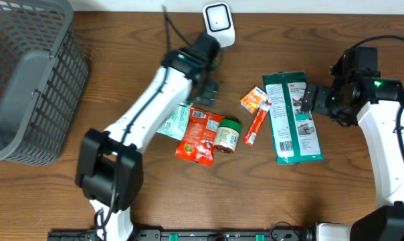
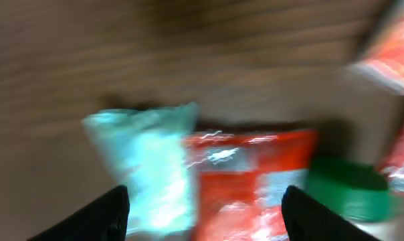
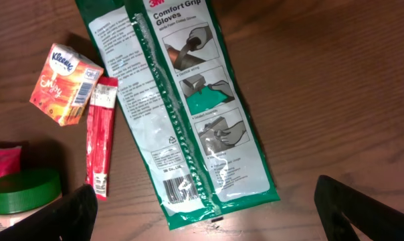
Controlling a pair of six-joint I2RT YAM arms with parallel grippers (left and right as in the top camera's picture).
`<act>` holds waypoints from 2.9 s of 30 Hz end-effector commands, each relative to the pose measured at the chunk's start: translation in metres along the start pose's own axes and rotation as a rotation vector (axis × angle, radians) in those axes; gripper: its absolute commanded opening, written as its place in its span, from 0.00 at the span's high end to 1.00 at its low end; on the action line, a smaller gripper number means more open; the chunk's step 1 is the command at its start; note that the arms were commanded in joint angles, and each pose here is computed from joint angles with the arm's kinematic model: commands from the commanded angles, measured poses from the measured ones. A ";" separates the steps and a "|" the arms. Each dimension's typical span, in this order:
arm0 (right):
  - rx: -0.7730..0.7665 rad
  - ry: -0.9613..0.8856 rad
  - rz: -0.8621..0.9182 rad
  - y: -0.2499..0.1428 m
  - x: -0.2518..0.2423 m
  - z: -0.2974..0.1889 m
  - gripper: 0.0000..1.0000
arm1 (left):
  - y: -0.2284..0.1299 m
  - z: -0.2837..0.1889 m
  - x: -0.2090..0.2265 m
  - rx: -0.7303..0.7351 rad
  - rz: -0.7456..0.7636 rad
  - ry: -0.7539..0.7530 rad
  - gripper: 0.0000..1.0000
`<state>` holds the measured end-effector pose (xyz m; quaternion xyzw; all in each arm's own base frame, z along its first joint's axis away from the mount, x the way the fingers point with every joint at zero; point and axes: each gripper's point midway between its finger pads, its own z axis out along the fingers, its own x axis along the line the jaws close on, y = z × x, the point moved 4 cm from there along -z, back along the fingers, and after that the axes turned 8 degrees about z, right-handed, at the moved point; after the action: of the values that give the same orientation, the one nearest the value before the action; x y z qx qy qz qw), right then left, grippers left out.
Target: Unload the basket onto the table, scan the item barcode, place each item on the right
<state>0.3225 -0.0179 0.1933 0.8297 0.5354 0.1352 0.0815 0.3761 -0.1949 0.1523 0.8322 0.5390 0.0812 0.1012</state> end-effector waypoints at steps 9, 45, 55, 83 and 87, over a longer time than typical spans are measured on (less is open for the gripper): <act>0.007 0.001 -0.011 -0.001 -0.001 0.001 0.01 | -0.031 -0.040 0.124 0.035 -0.377 0.124 0.26; 0.038 0.156 0.139 -0.001 0.021 0.000 0.01 | -0.021 -0.138 0.286 -0.502 -0.582 0.308 0.40; 0.061 0.236 0.130 -0.003 0.034 -0.003 0.16 | -0.008 -0.178 0.220 -0.620 -0.459 -0.026 0.39; 0.072 0.261 0.086 -0.009 0.049 -0.003 0.01 | -0.021 -0.151 0.167 -0.414 -0.415 -0.122 0.04; 0.072 0.261 0.086 -0.009 0.049 -0.003 0.01 | -0.021 -0.151 0.167 -0.414 -0.415 -0.122 0.04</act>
<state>0.3330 0.0265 0.2015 0.8315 0.5071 0.2259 -0.0189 0.3882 -0.0203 0.2959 0.6655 0.6674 0.1195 0.3120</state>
